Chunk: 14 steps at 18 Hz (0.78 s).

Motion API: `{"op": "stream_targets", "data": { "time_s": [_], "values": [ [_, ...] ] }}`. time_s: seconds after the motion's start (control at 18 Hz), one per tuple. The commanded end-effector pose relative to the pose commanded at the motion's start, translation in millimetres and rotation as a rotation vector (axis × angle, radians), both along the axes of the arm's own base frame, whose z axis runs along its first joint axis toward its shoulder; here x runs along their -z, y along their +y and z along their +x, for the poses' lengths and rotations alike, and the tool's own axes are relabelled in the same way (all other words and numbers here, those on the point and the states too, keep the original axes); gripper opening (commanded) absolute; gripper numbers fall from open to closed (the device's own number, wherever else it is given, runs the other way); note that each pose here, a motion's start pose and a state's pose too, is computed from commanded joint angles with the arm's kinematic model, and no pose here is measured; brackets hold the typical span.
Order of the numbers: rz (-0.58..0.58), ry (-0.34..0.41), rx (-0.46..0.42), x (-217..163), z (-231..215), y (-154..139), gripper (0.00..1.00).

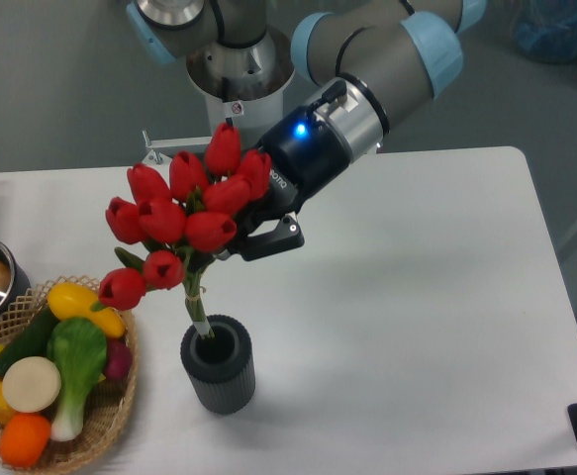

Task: Pick up the flowers from the vase
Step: 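Lift the tulip bouquet up out of the grey vase, then carry the held tulips away from the vase over the table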

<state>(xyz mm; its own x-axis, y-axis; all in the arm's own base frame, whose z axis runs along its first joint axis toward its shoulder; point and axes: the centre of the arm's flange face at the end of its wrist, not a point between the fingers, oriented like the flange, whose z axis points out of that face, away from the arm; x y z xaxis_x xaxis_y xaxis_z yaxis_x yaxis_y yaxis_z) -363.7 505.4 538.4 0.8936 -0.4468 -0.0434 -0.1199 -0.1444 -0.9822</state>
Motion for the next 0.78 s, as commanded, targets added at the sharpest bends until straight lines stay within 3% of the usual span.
{"op": "stream_targets", "data": {
  "time_s": [0.28, 0.56, 0.78],
  "values": [
    [-0.035, -0.032, -0.064, -12.6, -13.7, -18.1, 0.36],
    [-0.212, 0.097, -0.238, -6.5, -30.5, -33.7, 0.36],
    [-0.266, 0.118, -0.316, 0.9, -54.0, -52.2, 0.36]
  ]
}}
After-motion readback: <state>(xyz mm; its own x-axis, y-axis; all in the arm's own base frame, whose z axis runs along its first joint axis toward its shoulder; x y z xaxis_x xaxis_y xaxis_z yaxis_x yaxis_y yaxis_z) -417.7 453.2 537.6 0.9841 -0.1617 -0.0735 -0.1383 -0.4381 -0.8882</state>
